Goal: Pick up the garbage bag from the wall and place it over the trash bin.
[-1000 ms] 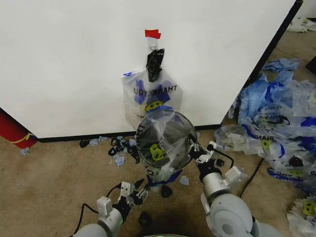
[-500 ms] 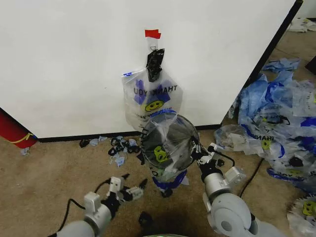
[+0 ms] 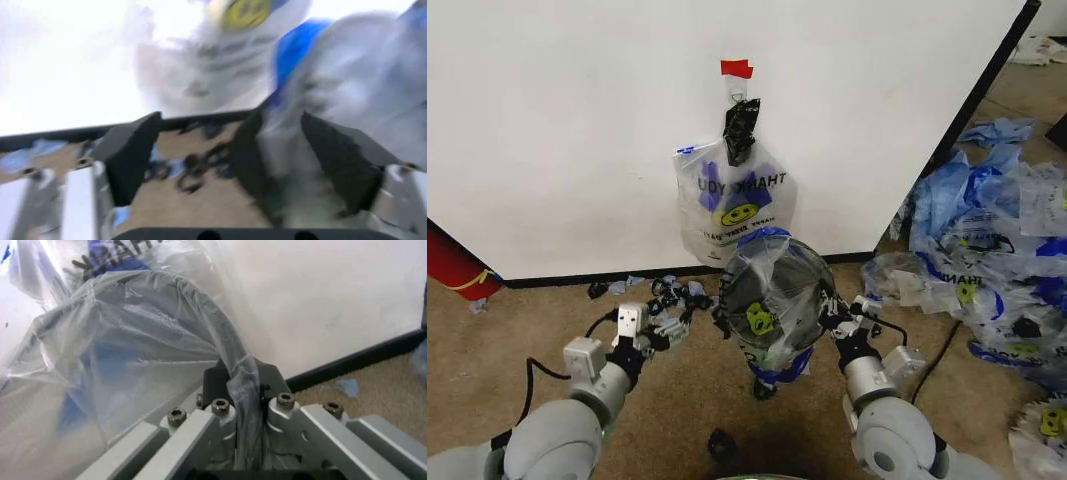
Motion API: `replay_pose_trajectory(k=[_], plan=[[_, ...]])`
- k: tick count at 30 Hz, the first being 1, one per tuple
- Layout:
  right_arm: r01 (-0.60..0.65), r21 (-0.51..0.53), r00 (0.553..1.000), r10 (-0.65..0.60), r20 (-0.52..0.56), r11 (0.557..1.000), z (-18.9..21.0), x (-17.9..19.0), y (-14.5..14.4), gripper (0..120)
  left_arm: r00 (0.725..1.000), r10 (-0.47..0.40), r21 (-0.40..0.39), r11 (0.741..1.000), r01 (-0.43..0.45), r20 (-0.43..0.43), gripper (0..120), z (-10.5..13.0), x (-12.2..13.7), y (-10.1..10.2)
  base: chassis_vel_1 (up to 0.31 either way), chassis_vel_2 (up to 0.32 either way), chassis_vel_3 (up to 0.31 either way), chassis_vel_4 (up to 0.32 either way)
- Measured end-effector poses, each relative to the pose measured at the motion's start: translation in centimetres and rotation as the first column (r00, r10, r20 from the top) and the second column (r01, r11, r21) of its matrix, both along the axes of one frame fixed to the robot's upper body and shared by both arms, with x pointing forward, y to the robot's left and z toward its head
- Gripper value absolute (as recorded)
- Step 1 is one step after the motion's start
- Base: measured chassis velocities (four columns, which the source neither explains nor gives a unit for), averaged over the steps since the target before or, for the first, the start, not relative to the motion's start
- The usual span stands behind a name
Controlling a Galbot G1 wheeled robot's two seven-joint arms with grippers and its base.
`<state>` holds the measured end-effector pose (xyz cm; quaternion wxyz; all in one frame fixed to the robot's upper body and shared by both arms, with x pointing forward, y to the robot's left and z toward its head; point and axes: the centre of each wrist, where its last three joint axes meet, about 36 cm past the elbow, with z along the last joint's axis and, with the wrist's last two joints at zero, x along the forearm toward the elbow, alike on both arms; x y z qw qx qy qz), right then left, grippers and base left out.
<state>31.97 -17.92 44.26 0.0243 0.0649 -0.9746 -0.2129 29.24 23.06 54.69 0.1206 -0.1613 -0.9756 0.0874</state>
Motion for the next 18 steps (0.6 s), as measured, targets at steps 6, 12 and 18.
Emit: replay_pose_trajectory(k=[6,12,18], plan=[[-0.025,-0.062,0.999,0.028,0.045,0.998,-0.7,0.0,0.4,0,0.992,-0.126,-0.162,0.979,0.125,0.002,55,2.0,-0.7,-0.7,0.0,0.0,0.0,0.0],[-0.084,-0.119,0.992,0.095,0.086,0.989,-1.0,-0.2,1.0,0,0.974,-0.228,-0.263,0.939,0.221,0.002,35,1.6,-1.0,-1.0,0.0,0.0,0.0,0.0],[-0.132,-0.156,0.983,0.149,0.103,0.979,-1.2,-0.7,1.2,0,0.965,-0.262,-0.313,0.918,0.245,-0.015,17,1.4,-1.1,-1.3,0.0,0.0,0.0,0.0]])
